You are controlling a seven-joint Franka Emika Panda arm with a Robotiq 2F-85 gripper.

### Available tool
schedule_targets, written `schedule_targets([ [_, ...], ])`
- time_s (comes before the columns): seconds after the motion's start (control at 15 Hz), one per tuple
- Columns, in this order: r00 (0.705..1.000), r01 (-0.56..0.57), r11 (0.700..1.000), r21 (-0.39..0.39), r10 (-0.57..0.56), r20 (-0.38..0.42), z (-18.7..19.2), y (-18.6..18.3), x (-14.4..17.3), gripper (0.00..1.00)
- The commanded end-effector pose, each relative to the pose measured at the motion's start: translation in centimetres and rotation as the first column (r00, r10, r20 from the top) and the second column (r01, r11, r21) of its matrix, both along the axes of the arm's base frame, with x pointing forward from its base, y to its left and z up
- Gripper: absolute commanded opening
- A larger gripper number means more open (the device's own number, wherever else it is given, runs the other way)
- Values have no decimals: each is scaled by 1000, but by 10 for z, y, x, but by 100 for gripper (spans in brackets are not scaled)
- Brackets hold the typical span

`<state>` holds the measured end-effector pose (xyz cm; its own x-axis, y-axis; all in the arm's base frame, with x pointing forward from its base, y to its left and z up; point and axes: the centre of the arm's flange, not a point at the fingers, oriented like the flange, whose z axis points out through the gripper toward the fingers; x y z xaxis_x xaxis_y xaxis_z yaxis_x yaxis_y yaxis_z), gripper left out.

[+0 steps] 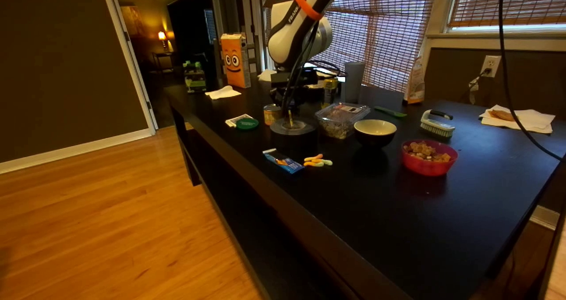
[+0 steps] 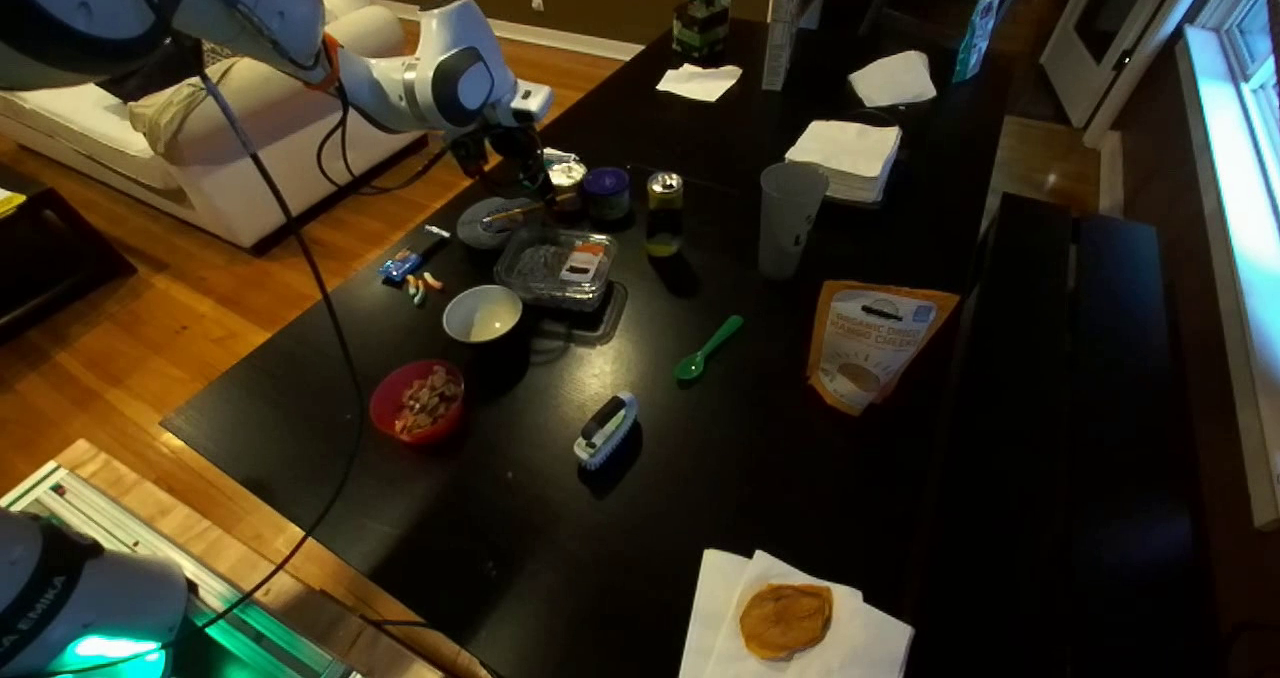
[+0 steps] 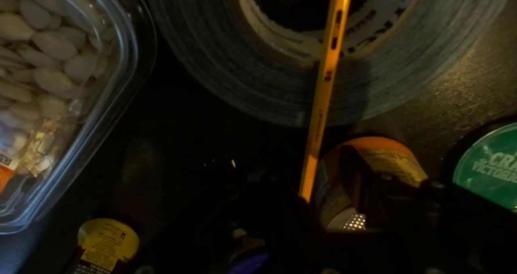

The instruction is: Put the pencil in the middle of the tape

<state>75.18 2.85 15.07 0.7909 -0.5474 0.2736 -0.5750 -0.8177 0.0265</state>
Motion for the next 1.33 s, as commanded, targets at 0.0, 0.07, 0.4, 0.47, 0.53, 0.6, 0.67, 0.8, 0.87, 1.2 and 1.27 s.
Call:
schedule_targets([
  [0.0,1000,18,1000,-8,-18,0,-6,0,11,38],
  [0.07,1000,19,1000,-2,-19,-3,-7,0,11,32],
  [0.4,999,28,1000,-5,-28,24,1,2,5,0],
  [0.47,999,31,1000,-2,-30,27,5,5,2,1],
  [0.53,999,37,999,-6,-37,35,10,7,-3,2],
  [0.6,998,44,999,-5,-44,43,15,9,-7,2],
  [0.67,997,52,999,-8,-51,60,20,10,-11,2],
  [0.8,990,75,997,-14,-72,119,28,13,-22,2],
  [0.87,985,86,996,-28,-81,154,32,13,-26,2],
  [1.2,935,167,978,-126,-117,335,54,-5,-51,2],
  [1.27,925,178,974,-143,-115,362,58,-8,-56,2],
])
